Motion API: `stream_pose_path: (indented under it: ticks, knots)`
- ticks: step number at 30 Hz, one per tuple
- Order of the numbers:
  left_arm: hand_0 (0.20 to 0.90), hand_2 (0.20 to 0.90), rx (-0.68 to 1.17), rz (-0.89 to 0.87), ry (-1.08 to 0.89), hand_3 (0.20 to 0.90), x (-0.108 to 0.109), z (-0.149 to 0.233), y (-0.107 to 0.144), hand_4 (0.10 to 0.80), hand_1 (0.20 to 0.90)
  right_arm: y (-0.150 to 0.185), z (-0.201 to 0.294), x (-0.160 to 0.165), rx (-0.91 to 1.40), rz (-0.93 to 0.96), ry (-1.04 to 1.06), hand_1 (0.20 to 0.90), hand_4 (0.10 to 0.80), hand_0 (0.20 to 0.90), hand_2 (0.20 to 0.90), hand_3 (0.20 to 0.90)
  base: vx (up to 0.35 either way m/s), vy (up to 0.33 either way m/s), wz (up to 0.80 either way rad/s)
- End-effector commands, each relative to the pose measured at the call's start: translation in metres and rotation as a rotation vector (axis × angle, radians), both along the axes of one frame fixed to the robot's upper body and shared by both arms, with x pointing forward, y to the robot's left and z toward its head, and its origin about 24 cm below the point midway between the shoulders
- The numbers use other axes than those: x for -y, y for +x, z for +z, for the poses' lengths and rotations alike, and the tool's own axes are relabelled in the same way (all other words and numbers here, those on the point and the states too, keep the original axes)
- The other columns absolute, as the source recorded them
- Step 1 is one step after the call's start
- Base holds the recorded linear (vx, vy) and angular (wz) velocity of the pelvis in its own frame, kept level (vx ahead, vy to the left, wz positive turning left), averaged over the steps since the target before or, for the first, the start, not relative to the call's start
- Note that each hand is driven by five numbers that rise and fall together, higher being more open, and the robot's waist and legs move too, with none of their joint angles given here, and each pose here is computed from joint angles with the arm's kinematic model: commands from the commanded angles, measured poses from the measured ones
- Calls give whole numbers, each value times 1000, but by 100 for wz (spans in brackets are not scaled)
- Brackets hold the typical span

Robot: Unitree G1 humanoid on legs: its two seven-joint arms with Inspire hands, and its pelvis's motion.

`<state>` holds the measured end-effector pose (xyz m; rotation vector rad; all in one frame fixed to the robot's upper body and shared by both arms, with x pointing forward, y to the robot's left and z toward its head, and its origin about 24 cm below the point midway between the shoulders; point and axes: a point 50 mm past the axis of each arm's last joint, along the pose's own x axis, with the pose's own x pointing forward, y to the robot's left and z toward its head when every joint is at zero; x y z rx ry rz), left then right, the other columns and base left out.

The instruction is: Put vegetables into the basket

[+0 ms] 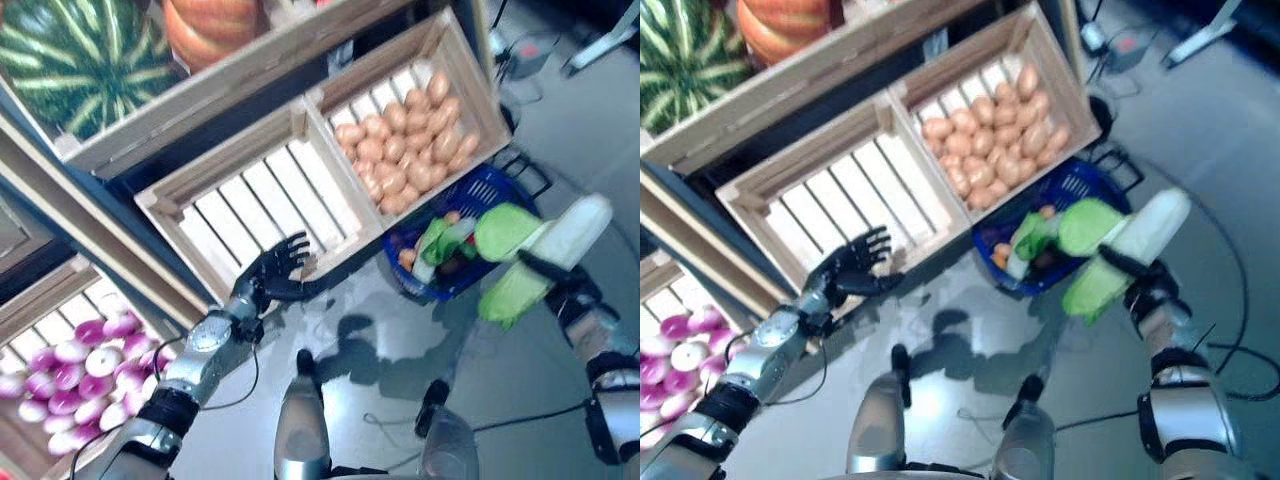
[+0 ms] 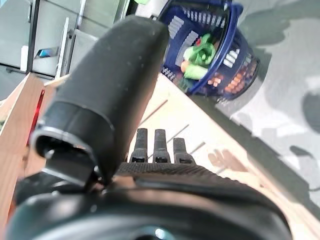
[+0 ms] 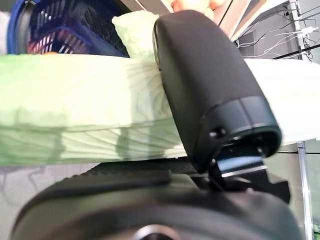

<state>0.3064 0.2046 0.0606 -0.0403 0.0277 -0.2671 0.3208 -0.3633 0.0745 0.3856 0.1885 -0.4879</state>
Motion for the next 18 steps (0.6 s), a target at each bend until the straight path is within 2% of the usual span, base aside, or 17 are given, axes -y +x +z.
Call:
stream_pose_path:
  ticks: [1, 11, 18]
  knots:
    - [900, 900, 305, -45, -54, 900, 10, 56, 5, 800, 900, 19, 46, -1, 219, -33, -5, 300, 400, 300, 300, 300, -78, 27, 10]
    - [900, 900, 423, -94, -102, 900, 33, 82, 3, 800, 900, 41, 108, -6, 375, 18, 24, 300, 400, 300, 300, 300, -30, 23, 10]
    - [900, 900, 456, -100, -127, 900, 37, 91, 2, 800, 900, 47, 142, -6, 421, -23, 20, 300, 400, 300, 300, 300, -20, 29, 9]
